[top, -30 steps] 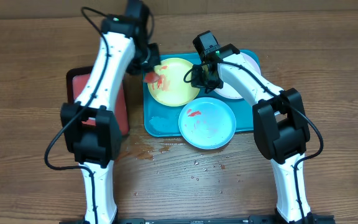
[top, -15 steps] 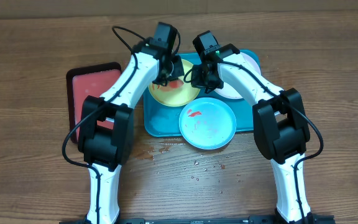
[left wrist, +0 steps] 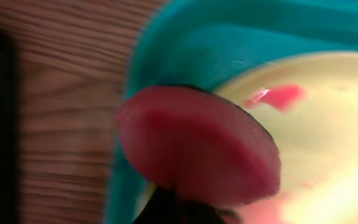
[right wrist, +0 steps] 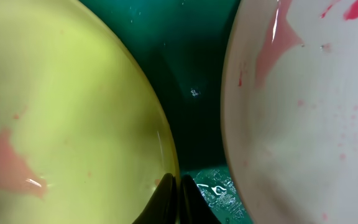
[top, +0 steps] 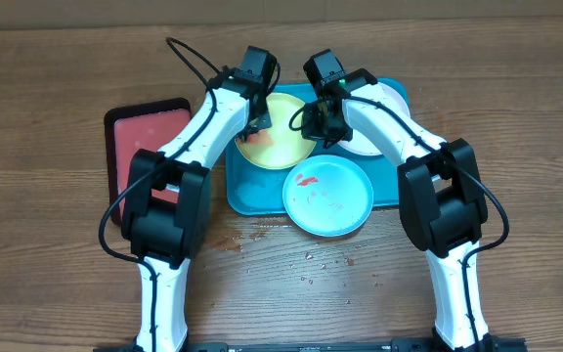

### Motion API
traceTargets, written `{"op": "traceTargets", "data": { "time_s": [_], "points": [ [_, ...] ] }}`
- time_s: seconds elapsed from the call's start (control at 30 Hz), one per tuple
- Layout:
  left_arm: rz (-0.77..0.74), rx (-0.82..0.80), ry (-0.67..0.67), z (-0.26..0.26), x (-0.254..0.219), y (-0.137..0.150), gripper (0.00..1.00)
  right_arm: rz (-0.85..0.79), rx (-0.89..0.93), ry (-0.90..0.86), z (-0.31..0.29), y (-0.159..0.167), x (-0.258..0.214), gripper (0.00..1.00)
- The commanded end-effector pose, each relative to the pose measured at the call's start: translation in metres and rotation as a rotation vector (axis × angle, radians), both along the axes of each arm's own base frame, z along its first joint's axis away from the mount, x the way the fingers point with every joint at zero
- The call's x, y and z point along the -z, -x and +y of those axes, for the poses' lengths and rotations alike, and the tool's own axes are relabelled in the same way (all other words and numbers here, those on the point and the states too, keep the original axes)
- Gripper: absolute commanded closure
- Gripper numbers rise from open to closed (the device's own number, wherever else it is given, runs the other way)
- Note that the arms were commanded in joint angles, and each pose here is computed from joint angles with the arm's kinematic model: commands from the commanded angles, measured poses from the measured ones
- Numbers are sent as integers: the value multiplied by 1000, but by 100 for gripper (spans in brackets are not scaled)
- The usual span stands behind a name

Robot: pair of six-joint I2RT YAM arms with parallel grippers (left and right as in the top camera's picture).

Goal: Clean dirty plates on tray and stack at the side
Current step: 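Scrub the yellow plate with the sponge in the left gripper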

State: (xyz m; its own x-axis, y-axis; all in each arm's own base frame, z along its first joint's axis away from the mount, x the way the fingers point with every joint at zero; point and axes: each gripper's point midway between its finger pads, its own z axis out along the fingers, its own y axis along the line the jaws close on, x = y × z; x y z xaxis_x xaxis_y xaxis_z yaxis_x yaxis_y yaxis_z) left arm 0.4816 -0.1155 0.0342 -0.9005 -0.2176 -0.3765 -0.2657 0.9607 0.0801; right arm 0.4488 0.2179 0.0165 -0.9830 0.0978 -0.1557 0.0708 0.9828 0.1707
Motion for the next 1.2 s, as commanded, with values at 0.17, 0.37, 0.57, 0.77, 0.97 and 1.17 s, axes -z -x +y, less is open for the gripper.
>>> {"op": "traceTargets", "data": {
  "time_s": [0.17,0.37,0.57,0.77,0.97,1.17],
  "points": [
    [-90,79,66,-13,-46,-23,96,23,-6,41,-9,6,7,96],
    [-48,226,465,-88,-55,-18,96,23,-6,40,-9,6,7,96],
    [17,206,454,-93,-23,-13,96,29,-7,39,-9,7,7,96],
    [95,138,457,-91,17,-8,94,34,-7,41,-9,8,7,96],
    [163,100,439,-86,49,1,96,45,-7,47,-10,11,8,96],
    [245,-19,285,-33,59,17,96,58,-7,52,-12,14,8,96]
  ]
}}
